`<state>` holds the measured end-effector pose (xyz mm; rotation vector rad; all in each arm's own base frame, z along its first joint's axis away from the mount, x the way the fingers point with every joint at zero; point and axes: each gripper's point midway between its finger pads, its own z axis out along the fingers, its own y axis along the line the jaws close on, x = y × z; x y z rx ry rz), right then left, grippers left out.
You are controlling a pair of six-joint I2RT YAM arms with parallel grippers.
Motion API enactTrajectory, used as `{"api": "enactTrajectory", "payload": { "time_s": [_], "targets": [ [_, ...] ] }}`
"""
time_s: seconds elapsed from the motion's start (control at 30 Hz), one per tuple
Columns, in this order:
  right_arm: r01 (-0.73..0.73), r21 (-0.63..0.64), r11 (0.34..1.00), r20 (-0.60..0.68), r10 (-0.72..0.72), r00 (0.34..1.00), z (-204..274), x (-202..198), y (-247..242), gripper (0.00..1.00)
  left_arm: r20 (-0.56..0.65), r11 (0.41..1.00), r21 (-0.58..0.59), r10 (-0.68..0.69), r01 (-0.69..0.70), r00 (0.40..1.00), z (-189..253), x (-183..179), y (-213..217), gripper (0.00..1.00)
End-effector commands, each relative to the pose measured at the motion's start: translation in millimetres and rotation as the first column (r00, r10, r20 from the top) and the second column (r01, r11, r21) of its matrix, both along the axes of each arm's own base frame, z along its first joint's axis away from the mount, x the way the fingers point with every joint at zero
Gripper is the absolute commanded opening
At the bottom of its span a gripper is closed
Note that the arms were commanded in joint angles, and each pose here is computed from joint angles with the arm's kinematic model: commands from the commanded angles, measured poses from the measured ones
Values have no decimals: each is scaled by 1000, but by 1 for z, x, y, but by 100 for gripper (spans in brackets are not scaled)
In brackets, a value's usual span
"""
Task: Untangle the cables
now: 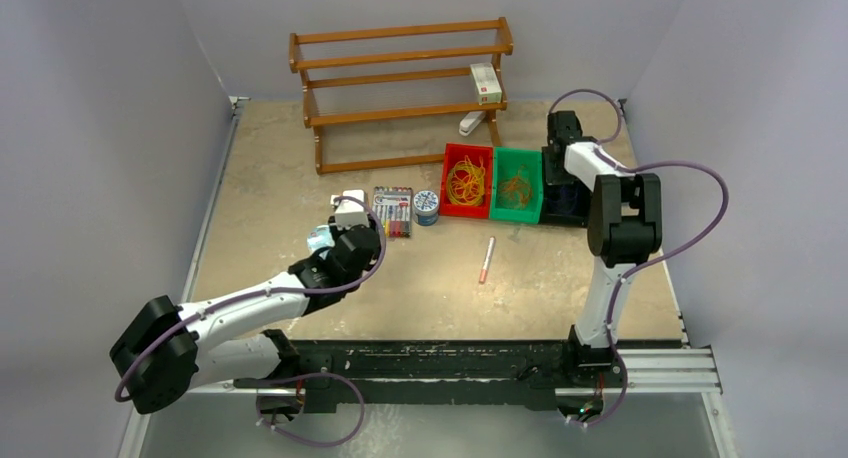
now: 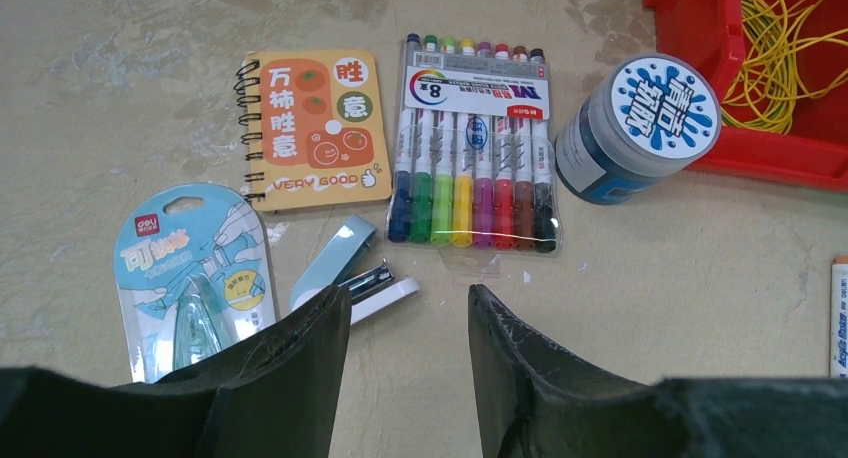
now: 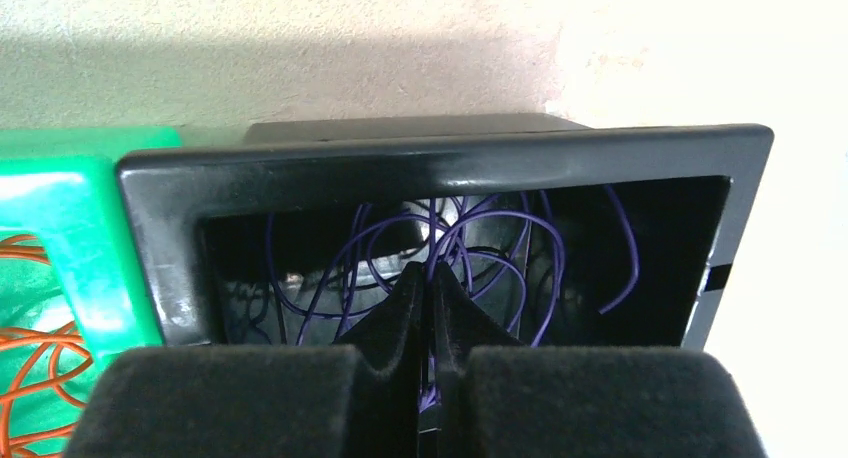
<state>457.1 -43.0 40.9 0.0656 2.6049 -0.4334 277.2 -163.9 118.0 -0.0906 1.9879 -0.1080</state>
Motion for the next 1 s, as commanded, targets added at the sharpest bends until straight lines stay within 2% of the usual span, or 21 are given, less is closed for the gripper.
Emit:
{"api": "enactTrajectory", "payload": {
  "time_s": [0.0,0.23,0.5,0.6,0.67,0.77,0.87,0.97],
  "targets": [
    [-15,24,1000,72,13,997,17,16,4,7,55,999,-50,-1,4,998,25,12,-11,47],
    [0,10,1000,201,-2,980,70,13,0,27,73,997,-41,66,-63,995,39,14,1,51],
    [23,-8,1000,285,-20,958,117,-10,-6,50,81,996,-43,86,-83,993,49,18,2,58],
    [23,1,1000,341,-22,940,136,-16,-5,56,80,995,-33,98,-95,992,50,20,3,62],
    [-34,44,998,408,13,913,154,-16,6,60,84,995,-44,95,-92,992,54,21,1,63],
    [-242,154,958,589,108,801,194,-15,47,64,82,992,-93,91,-83,993,62,26,1,64],
    [-473,169,865,765,187,616,245,-24,88,72,37,972,-206,122,-112,992,63,43,20,65],
    [-631,175,755,876,173,451,284,-50,120,82,47,952,-254,191,-173,981,76,52,48,65]
  ]
}}
